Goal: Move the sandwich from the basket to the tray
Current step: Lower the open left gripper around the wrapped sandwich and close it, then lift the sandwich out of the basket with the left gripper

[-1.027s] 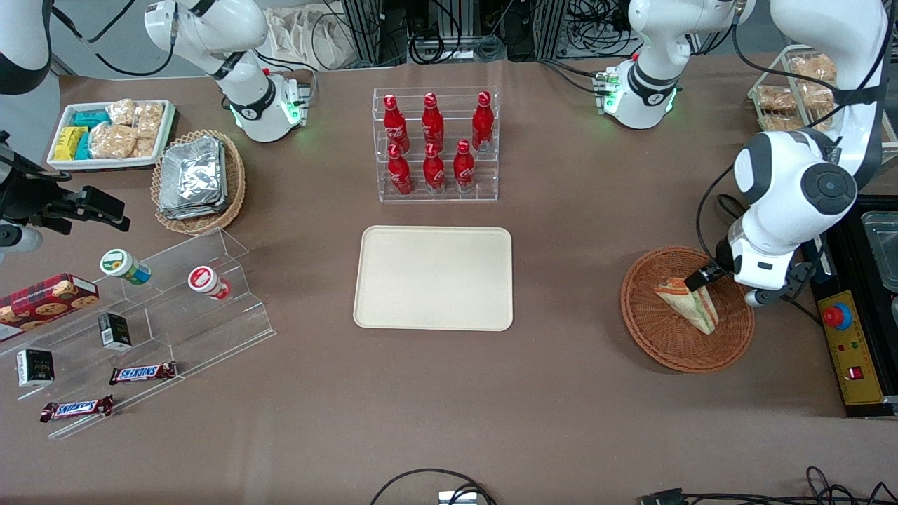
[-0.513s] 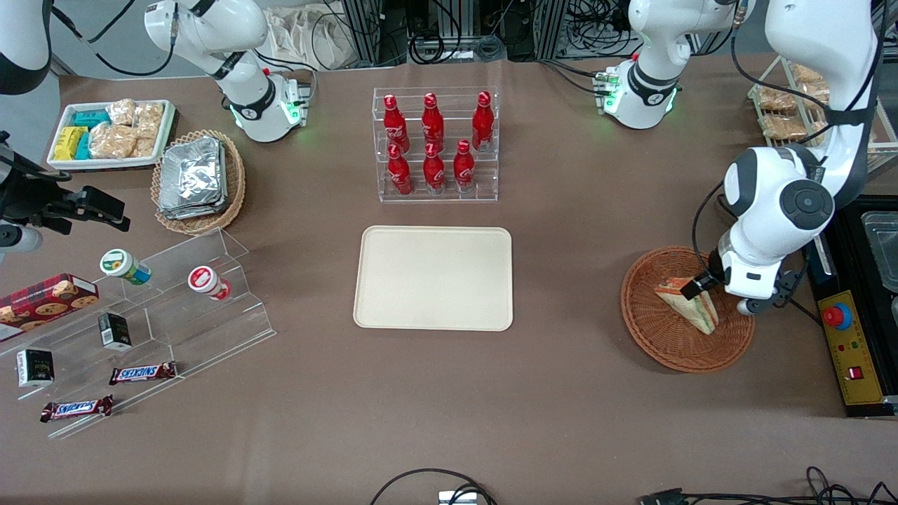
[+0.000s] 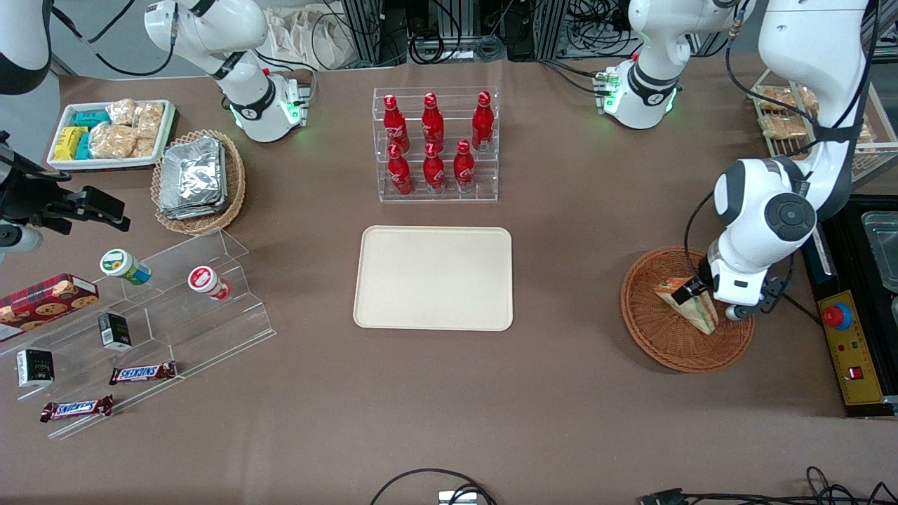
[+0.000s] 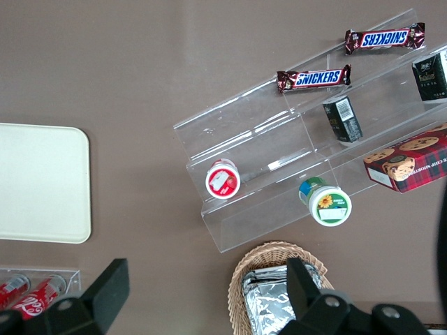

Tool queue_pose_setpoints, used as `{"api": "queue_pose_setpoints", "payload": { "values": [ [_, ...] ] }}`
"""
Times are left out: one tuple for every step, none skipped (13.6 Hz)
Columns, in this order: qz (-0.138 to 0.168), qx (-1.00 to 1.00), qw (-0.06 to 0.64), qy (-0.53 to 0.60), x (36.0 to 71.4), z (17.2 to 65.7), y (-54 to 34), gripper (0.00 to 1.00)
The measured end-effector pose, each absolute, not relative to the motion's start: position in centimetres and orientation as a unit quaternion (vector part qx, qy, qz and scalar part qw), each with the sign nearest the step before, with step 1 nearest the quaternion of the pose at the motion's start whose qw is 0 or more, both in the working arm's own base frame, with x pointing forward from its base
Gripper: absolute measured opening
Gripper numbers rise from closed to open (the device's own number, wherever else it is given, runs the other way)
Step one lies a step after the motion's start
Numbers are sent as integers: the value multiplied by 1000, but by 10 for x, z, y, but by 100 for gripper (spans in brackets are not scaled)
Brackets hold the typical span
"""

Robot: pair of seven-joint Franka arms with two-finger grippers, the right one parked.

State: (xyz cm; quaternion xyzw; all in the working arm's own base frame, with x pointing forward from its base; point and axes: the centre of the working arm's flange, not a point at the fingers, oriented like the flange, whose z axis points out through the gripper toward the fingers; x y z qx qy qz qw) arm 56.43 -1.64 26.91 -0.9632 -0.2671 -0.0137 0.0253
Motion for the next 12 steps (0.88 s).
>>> {"api": "queue_pose_setpoints", "payload": {
  "values": [
    [-14,-963,25,-268,565,265,-17,99],
    [-12,-963,25,-268,565,261,-17,99],
    [-9,-963,25,-268,564,257,-17,97],
    [-7,-963,26,-268,564,253,-17,95],
    [-5,-964,28,-266,564,249,-17,84],
    [-7,-965,32,-260,564,248,-17,71],
    [-9,-967,37,-253,565,248,-17,59],
    [-11,-968,40,-249,566,249,-17,49],
    [-12,-968,41,-247,566,250,-17,40],
    [-13,-968,42,-247,567,250,-17,35],
    [-11,-968,44,-246,567,251,-16,26],
    [-6,-969,50,-243,567,254,-16,20]
  ]
}}
